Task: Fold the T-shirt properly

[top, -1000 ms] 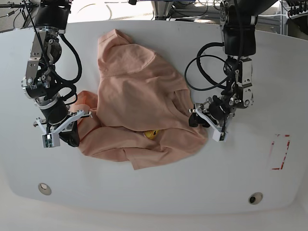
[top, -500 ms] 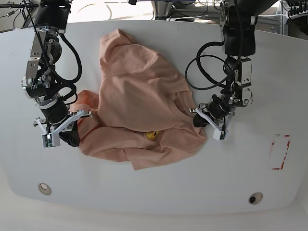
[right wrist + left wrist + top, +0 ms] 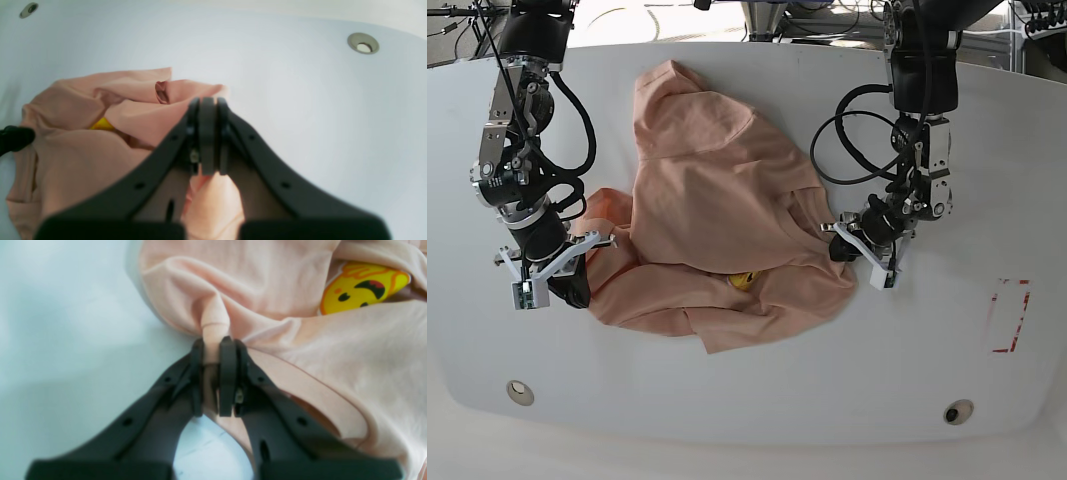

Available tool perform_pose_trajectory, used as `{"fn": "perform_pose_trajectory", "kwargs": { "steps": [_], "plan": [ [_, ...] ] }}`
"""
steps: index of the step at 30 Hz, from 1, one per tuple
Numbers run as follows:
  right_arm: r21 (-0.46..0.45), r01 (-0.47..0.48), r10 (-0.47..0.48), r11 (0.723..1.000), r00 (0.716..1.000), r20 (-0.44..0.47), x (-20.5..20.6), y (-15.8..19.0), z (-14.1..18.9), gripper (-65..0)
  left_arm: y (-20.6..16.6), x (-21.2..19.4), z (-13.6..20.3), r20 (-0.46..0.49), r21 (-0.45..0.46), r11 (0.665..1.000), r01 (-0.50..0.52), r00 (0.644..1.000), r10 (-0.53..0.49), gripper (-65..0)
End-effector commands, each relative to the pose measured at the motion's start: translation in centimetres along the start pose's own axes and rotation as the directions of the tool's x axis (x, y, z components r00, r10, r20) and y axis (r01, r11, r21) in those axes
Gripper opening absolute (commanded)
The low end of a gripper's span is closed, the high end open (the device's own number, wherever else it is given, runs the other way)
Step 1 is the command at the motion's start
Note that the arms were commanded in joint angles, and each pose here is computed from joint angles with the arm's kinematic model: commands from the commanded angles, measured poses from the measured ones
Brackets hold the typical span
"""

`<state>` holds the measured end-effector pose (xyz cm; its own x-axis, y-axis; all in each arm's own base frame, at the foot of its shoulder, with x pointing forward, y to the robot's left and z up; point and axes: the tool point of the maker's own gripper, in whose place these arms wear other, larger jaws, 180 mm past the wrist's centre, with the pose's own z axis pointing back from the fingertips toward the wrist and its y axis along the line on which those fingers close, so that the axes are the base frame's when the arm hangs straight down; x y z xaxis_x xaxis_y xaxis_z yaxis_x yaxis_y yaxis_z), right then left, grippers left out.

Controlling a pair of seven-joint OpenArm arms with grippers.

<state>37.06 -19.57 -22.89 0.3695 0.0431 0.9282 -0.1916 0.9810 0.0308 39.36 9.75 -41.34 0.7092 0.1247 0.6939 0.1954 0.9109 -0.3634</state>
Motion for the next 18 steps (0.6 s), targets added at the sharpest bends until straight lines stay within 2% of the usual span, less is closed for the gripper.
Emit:
{"fn": "perform_pose_trajectory", "kwargs": {
  "steps": [1,14,16,18],
  "plan": [
    [0.003,-0.027,0.027,1.0,0.996,0.089,3.1,0.0,0.2,-65.0,0.5,1.1,0.4,-0.007,0.025,0.999,0.035,0.999,-0.035,-62.2],
    [-0.007,-0.045,0.046,0.999,0.985,0.168,7.3,-0.5,-0.4,-65.0,1.0,7.6,3.0,0.134,0.055,0.992,0.116,0.983,-0.123,-63.4],
    [-0.007,-0.05,0.051,0.999,0.983,0.176,7.8,-0.6,-0.5,-65.0,1.1,8.9,3.6,0.158,0.066,0.989,0.132,0.977,-0.141,-63.4],
    [-0.013,-0.062,0.063,0.998,0.978,0.199,9.0,-0.9,-0.7,-65.0,0.7,11.9,4.9,0.224,0.081,0.981,0.174,0.956,-0.188,-63.1]
  ]
}}
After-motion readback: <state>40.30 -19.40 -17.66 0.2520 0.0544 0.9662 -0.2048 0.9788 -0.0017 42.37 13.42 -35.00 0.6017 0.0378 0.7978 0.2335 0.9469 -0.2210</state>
